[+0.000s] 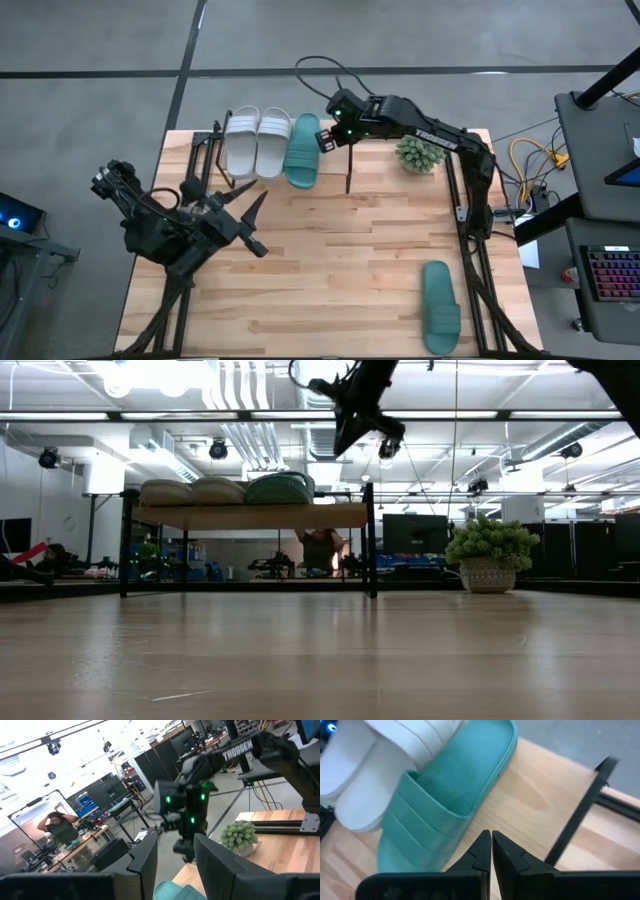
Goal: Pick and place slides into the shelf
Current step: Put the green slipper on the shelf
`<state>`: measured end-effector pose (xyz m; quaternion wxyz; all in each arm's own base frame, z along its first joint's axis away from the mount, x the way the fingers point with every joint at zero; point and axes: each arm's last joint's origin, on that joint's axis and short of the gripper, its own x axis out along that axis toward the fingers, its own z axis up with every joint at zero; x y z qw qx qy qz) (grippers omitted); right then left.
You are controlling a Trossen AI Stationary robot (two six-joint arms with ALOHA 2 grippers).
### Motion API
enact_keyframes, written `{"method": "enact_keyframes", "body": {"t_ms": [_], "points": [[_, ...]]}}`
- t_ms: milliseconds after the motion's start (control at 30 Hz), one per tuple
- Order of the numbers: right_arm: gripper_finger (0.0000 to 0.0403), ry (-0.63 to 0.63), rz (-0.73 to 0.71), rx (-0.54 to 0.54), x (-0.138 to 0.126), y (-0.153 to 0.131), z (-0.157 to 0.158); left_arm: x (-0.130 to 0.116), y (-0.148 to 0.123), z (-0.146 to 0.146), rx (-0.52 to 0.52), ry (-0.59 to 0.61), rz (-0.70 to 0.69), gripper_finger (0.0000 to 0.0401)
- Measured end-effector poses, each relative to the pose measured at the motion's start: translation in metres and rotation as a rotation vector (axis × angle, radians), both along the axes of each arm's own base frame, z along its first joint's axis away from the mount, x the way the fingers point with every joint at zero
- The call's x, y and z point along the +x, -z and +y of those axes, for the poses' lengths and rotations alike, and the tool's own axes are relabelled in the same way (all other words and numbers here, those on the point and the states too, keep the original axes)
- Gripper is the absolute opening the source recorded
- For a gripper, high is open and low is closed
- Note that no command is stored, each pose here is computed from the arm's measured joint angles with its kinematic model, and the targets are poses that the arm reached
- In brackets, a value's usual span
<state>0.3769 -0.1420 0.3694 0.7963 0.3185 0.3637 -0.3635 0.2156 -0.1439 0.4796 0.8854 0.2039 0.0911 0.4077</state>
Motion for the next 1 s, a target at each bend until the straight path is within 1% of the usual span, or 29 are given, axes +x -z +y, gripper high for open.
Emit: {"method": "enact_keyframes", "body": {"t_ms": [167, 300, 433, 567, 800, 1000], "points": [[0.0009, -0.006, -0.038, -0.057, -0.016, -0.025, 0.015, 0.005, 0.016, -0.003, 0.021, -0.007, 0.028, 0.0112], [0.0009, -0.017, -0.078, -0.061, -0.025, -0.04, 0.03, 0.008, 0.025, -0.004, 0.034, -0.015, 0.046, 0.0112], [0.0009, -0.035, -0.097, -0.07, -0.029, -0.048, 0.048, 0.012, 0.033, -0.002, 0.051, -0.029, 0.068, 0.0112], [0.0009, -0.066, -0.069, -0.05, -0.029, -0.047, 0.069, 0.015, 0.037, 0.001, 0.059, -0.044, 0.079, 0.0112], [0.0009, -0.062, 0.037, -0.049, -0.035, -0.041, 0.11, 0.017, 0.038, 0.004, 0.059, -0.058, 0.079, 0.0112], [0.0009, -0.065, 0.053, -0.053, -0.038, -0.04, 0.144, 0.018, 0.038, 0.005, 0.059, -0.064, 0.079, 0.0112]]}}
